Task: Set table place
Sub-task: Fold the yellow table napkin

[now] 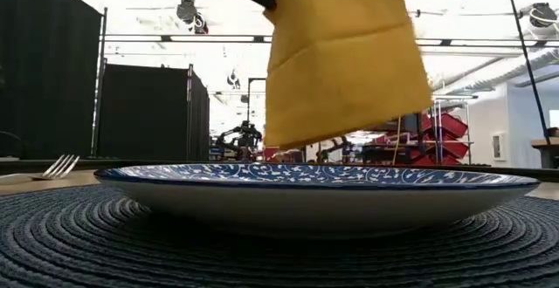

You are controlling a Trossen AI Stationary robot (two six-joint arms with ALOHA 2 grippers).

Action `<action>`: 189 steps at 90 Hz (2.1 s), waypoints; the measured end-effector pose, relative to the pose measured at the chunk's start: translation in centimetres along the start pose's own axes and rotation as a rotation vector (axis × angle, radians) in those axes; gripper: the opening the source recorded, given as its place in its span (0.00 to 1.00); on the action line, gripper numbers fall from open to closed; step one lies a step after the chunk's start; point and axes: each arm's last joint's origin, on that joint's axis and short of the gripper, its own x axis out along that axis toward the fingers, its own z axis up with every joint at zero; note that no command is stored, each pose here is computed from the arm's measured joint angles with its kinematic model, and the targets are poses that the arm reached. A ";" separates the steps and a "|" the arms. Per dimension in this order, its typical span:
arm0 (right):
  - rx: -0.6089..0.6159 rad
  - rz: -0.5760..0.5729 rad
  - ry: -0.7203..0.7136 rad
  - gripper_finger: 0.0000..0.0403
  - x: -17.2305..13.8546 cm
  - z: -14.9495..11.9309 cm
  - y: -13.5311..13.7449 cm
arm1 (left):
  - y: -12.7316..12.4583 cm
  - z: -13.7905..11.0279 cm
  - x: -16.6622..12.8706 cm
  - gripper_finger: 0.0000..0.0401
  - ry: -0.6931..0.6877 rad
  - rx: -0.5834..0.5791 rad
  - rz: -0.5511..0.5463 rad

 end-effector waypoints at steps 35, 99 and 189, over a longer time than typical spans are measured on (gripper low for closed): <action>0.166 -0.041 0.145 0.00 0.4 -1.6 -0.6 | -2.0 -0.1 1.0 0.00 0.030 -0.097 -0.011; 0.273 -0.045 0.415 0.00 10.6 -10.8 -12.9 | 4.8 -3.7 12.6 0.00 0.161 -0.138 0.100; 0.298 0.184 0.547 0.00 11.3 -14.5 -11.5 | 3.1 -7.6 19.3 0.00 0.259 -0.131 -0.075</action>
